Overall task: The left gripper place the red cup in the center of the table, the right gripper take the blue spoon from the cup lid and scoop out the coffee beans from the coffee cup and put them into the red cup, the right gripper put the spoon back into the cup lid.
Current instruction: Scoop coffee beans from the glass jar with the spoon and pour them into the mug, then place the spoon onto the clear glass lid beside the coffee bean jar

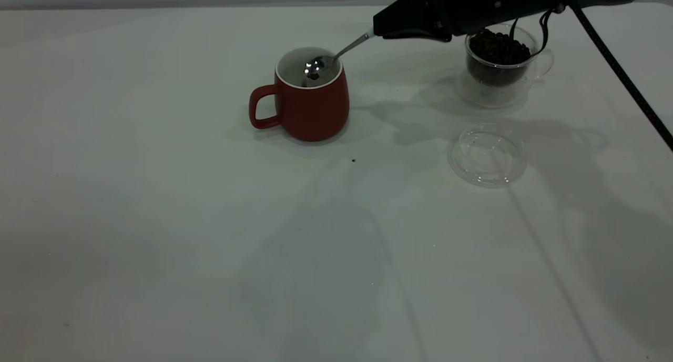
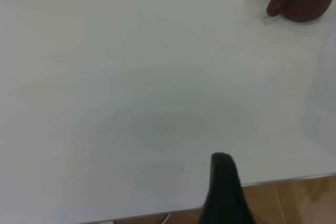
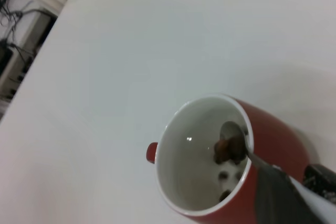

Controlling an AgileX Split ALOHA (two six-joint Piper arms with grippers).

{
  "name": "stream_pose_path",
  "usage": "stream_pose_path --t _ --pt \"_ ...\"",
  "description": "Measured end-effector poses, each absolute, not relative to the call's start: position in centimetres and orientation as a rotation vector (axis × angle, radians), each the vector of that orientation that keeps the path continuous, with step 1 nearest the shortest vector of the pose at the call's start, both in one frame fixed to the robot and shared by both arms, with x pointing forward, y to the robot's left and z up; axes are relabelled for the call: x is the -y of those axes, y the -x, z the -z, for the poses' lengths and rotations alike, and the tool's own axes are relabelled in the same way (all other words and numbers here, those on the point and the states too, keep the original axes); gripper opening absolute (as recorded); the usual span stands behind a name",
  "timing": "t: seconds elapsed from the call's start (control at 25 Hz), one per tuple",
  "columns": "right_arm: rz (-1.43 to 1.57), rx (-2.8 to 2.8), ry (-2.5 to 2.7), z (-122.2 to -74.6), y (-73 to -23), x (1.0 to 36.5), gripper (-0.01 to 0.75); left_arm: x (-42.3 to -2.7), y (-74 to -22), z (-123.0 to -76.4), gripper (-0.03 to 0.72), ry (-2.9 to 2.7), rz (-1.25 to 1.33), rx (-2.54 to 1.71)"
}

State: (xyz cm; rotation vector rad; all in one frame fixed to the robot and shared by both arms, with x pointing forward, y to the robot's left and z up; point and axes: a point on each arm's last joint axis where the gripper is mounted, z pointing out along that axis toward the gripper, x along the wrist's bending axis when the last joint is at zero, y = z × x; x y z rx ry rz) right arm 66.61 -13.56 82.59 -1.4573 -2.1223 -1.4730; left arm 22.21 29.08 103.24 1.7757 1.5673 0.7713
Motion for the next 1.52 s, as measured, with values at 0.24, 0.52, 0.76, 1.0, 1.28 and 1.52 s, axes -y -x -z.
stream_pose_path --t 0.24,0.52,0.76,1.0,1.28,1.52 --pt "1.521 2.223 1.394 -85.3 -66.9 13.7 0.101 -29.1 -22.2 -103.2 0.587 -1.776 -0.771 -1.567" --pt "1.443 2.359 1.258 -87.6 -66.2 13.7 0.101 -29.1 -22.2 -103.2 0.587 -1.776 -0.771 -1.567" --pt "1.297 2.533 1.072 -92.8 -64.6 15.2 0.101 -29.1 -22.2 -103.2 0.587 -1.776 -0.771 -1.567" --pt "1.316 2.525 1.401 -98.0 -61.4 22.8 0.101 -29.1 -22.2 -103.2 0.587 -1.777 -0.772 -1.566" --pt "1.347 2.051 1.962 -91.7 -57.1 30.1 0.101 -29.1 -22.2 -103.2 0.587 -1.777 -0.772 -1.566" --pt "1.282 1.796 2.138 -86.8 -56.2 33.2 0.101 -29.1 -22.2 -103.2 0.587 -1.777 -0.772 -1.566"
